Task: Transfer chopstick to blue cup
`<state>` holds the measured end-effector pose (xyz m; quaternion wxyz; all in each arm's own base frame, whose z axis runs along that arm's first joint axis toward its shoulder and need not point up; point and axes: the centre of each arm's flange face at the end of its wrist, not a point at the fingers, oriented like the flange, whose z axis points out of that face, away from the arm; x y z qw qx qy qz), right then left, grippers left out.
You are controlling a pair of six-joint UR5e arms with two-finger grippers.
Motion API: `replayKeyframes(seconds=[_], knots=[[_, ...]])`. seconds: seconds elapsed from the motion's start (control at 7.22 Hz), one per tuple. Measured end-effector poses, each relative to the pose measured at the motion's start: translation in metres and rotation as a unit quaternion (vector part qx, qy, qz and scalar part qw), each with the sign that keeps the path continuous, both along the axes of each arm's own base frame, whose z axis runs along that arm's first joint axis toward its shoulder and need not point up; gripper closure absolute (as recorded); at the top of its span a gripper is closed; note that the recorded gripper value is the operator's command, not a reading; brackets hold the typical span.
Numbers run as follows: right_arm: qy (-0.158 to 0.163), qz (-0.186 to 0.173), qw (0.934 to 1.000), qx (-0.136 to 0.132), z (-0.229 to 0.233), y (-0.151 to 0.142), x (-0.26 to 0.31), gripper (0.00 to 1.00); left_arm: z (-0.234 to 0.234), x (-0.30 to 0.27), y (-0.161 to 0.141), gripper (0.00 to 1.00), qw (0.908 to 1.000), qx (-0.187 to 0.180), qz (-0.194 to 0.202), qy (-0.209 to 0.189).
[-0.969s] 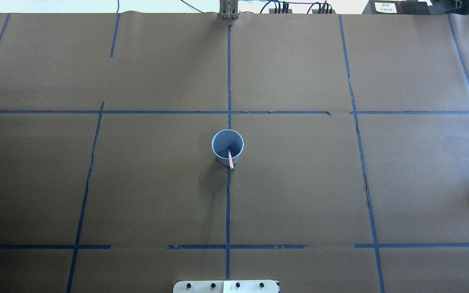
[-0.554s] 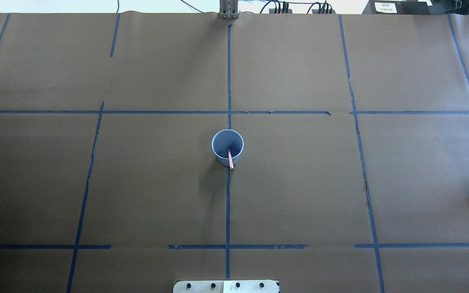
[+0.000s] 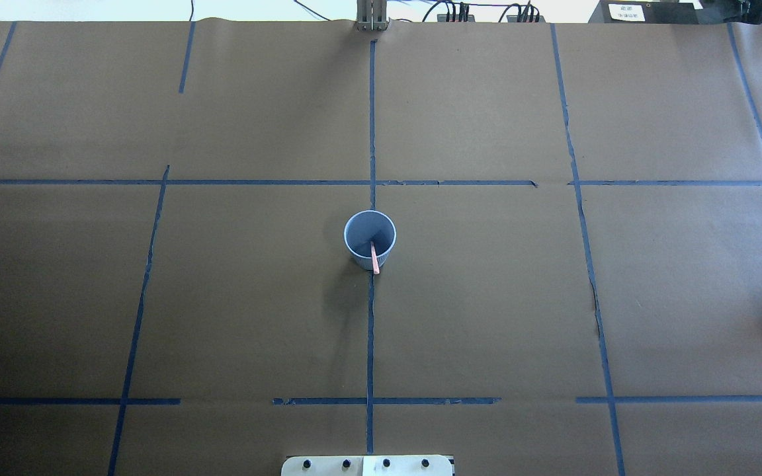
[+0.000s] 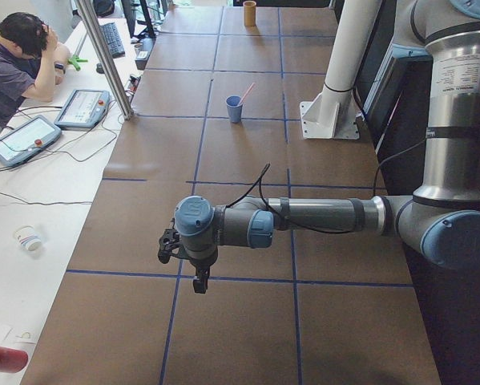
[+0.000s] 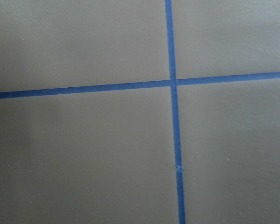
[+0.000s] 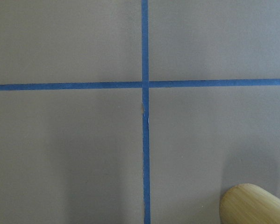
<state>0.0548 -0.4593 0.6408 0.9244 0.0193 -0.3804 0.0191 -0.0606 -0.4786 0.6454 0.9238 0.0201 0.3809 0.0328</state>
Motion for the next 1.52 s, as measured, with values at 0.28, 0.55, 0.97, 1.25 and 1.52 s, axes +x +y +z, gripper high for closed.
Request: replayKeyframes(seconds=[0.28, 0.55, 0.97, 1.25, 1.52], knots=[[0.0, 0.0, 1.0, -0.001, 0.0007, 0.0002, 0.0, 0.0, -0.0061, 0.0006, 0.0038, 0.0, 0.9999, -0.001, 0.013, 0.0], [0.0, -0.001, 1.0, -0.002, 0.0012, 0.0003, 0.0, 0.0, -0.0029, 0.0012, 0.0056, 0.0, 0.9998, -0.004, 0.017, 0.003], [-0.001, -0.002, 1.0, 0.001, -0.0001, 0.0002, 0.0005, 0.0, -0.0004, 0.0012, 0.0071, 0.0, 0.9998, -0.007, 0.017, 0.004], [-0.001, -0.002, 1.0, 0.002, -0.0008, -0.0003, 0.001, 0.0, 0.0005, 0.0014, 0.0073, 0.0, 0.9998, -0.007, 0.017, 0.004], [-0.001, -0.001, 1.0, 0.002, -0.0012, -0.0003, 0.0011, 0.0, 0.0007, 0.0014, 0.0071, 0.0, 0.9998, -0.007, 0.017, 0.004]])
